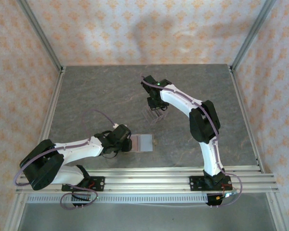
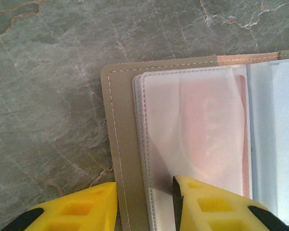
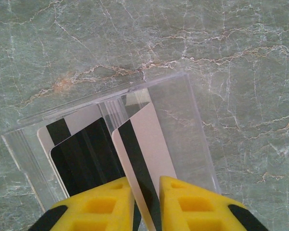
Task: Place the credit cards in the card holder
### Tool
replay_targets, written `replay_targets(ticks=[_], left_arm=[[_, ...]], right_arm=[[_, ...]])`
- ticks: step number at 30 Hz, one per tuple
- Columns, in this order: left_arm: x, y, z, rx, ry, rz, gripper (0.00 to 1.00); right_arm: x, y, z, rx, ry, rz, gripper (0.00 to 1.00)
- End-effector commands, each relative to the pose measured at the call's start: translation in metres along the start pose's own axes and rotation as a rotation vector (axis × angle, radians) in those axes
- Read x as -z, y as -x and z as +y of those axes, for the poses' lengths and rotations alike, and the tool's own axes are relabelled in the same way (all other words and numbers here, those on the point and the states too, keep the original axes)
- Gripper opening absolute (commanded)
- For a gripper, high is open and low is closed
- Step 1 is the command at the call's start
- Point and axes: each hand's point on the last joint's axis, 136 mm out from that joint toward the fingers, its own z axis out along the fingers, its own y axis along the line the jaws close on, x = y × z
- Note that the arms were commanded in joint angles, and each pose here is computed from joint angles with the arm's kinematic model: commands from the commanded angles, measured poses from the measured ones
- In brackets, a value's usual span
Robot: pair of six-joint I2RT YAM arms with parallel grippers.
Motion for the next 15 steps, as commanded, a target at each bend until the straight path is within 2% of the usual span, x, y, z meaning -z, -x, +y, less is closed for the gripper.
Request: replay_targets(ticks=[1,15], left_arm=[[-0.005,-0.007,0.013,0.002,0.058,0.013,0.35],[-0.004,-0.005,0.013,0.0,0.062,0.012,0.35]], right_arm=[[0.011,0.001,-0.008,-0.009,-0.019,-0.018,0.19],[0.023,0.004,-0.015,0.011,-0.04,-0.036,0.02]])
